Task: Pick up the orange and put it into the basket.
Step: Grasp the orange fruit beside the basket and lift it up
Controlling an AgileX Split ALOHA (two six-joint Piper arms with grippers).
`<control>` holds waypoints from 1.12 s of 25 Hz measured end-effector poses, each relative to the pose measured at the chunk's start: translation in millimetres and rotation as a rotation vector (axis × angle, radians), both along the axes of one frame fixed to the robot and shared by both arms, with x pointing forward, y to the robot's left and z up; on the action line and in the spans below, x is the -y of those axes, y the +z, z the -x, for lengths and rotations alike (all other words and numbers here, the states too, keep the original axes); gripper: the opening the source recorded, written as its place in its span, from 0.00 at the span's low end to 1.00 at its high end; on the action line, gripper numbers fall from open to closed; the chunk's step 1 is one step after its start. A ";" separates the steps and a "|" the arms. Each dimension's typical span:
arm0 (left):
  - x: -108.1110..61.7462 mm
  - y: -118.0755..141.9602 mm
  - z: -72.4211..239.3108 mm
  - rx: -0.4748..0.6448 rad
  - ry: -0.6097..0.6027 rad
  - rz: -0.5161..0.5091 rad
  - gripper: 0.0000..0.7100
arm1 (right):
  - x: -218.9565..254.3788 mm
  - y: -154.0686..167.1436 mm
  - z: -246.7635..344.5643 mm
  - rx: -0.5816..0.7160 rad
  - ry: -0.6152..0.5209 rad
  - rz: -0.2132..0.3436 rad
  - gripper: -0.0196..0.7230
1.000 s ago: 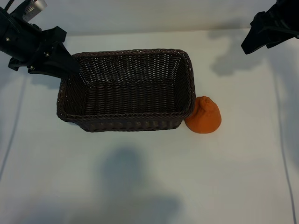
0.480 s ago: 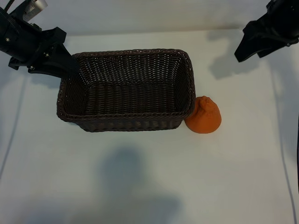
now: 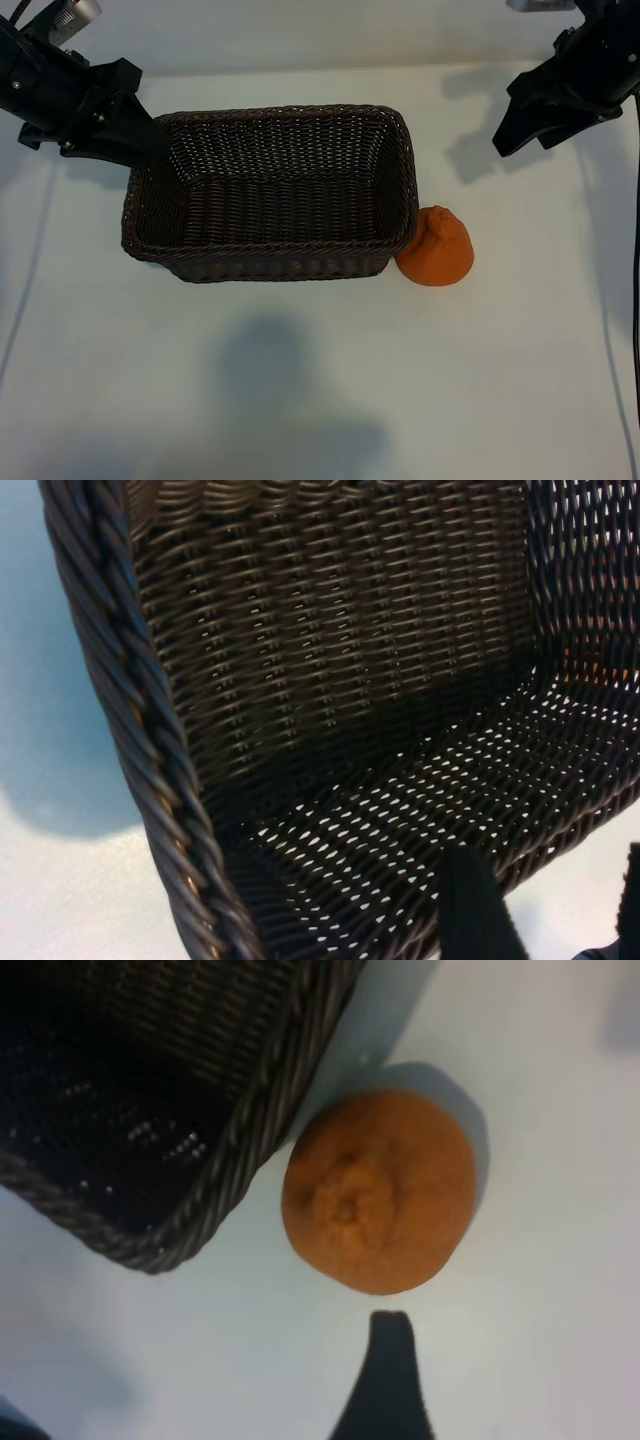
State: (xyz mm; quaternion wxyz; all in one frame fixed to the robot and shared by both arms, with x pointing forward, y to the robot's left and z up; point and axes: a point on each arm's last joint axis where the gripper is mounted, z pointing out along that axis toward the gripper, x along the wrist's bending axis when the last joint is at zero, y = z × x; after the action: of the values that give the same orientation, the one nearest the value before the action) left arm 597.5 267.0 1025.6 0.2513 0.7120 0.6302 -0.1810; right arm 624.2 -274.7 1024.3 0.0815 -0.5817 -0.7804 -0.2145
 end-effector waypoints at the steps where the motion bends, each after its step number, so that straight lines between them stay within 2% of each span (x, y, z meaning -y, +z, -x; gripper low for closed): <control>1: 0.0 0.0 0.0 0.000 0.000 0.000 0.57 | -0.6 -3.9 1.9 -0.011 0.006 -0.006 0.81; 6: 0.0 0.0 0.0 0.000 0.000 0.000 0.57 | -3.8 -22.1 11.1 -0.069 0.023 -0.033 0.81; 11: 0.0 0.0 0.0 0.000 0.000 0.000 0.57 | -15.6 -23.6 13.2 -0.069 0.061 -0.053 0.79; 23: 0.0 0.0 0.1 0.001 -0.004 0.000 0.57 | -30.9 -24.3 10.2 -0.008 0.099 -0.038 0.75; 28: 0.0 0.0 0.0 0.002 -0.003 0.000 0.57 | -35.4 -36.6 13.7 -0.002 0.098 -0.024 0.75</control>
State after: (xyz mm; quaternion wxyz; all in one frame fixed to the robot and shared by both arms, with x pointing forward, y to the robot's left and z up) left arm 597.5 267.0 1025.6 0.2516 0.7131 0.6289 -0.1807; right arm 610.4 -239.3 987.7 0.0998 -0.5419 -0.8052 -0.2190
